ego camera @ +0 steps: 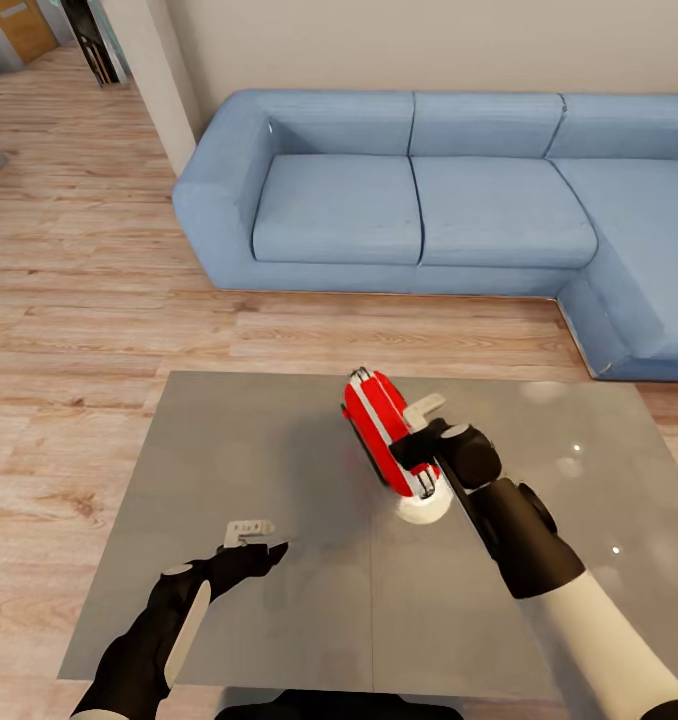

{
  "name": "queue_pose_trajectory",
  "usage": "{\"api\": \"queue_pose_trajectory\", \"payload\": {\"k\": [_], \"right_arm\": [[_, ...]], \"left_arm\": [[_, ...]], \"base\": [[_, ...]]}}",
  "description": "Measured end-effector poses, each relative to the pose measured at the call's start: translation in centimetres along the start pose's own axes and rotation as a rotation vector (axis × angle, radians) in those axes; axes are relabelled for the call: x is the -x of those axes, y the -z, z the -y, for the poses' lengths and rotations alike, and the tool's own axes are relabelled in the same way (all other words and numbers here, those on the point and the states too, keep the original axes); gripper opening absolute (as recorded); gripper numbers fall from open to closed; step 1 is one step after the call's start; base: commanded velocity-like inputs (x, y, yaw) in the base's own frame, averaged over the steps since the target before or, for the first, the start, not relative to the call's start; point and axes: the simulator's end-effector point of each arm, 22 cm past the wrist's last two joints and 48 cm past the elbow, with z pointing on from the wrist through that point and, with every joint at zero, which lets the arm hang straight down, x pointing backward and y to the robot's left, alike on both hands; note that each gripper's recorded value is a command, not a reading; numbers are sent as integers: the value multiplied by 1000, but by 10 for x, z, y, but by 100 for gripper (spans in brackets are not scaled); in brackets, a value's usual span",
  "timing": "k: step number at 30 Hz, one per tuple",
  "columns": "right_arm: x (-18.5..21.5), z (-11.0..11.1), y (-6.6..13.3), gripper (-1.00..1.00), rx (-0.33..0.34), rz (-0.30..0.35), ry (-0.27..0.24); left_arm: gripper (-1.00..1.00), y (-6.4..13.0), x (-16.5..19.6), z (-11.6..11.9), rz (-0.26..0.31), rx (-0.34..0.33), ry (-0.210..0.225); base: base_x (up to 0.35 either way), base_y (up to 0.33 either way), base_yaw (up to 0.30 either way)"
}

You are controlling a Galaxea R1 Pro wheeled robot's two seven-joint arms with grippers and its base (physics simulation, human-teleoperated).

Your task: Turn on the radio receiver that's on the table in the living room.

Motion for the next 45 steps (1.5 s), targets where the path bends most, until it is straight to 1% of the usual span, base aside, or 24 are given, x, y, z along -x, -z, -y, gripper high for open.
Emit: {"api": "queue_pose_trajectory", "payload": {"k": [3,6,8,14,18,20,22,24,25,26,27,29,30,32,34,35,36,37,38,39,40,41,42,45], "right_arm": [[-3,-5,5,-100,-38,7,61],[-5,-1,10,-100,-137,17,151],[-5,0,11,-100,-174,25,179],[-4,0,23,-100,-342,86,283],[-9,6,34,-100,-477,112,355],[-10,7,47,-100,-587,153,451],[-11,3,58,-100,-662,202,546],[-12,-2,69,-100,-726,253,618],[-13,-11,83,-100,-813,310,691],[-2,-21,98,-100,-852,373,714],[1,-19,106,-100,-896,384,737],[-7,-35,107,-100,-888,420,748],[-30,-44,118,-100,-1002,432,869],[-61,-48,103,-100,-981,420,880],[-71,-49,101,-100,-1035,438,945],[-85,-50,94,-100,-1035,427,965],[-114,-50,85,-100,-1077,449,1066],[-145,-41,63,-100,-1026,380,1098],[-164,-30,50,-100,-1000,324,1115],[-168,-30,46,-100,-988,321,1118],[-163,-33,52,-100,-1017,360,1133],[-166,-35,52,-100,-1024,365,1155],[-173,-30,47,-100,-1011,340,1140],[-188,-27,38,-100,-995,306,1156]], "left_arm": [[100,0,0,0,-1,1,0],[100,0,-1,0,-2,1,0],[100,0,-1,0,-2,1,-1],[100,0,-1,-1,-4,1,-1],[100,1,-1,-1,-8,0,-1],[100,1,0,0,-8,-6,0],[100,4,7,9,2,-42,-3],[100,10,17,26,4,-106,-6],[100,32,39,51,-26,-189,-3],[100,43,55,59,-10,-206,-13],[100,48,60,61,-9,-210,-16],[100,64,76,73,-2,-239,-22],[100,74,83,89,0,-299,-22],[100,80,84,100,2,-351,-23],[100,83,86,109,4,-392,-22],[100,86,88,114,9,-416,-19],[100,93,100,128,20,-485,17],[100,95,104,128,20,-493,20],[100,96,107,128,25,-496,19],[100,97,110,129,29,-502,20],[100,98,112,129,32,-507,22],[100,100,115,132,39,-519,25],[100,100,118,133,42,-525,27],[100,104,124,137,51,-548,37]], "base": [[0,0,0],[0,0,0],[0,0,0],[0,0,0],[0,0,0],[0,0,0],[0,0,0],[0,0,0],[0,0,0],[0,0,0],[0,0,0],[0,0,0],[0,0,0],[0,0,0],[0,0,0],[0,0,0],[0,0,0],[0,0,0],[0,0,0],[0,0,0],[0,0,0],[0,0,0],[0,0,0],[0,0,0]]}}
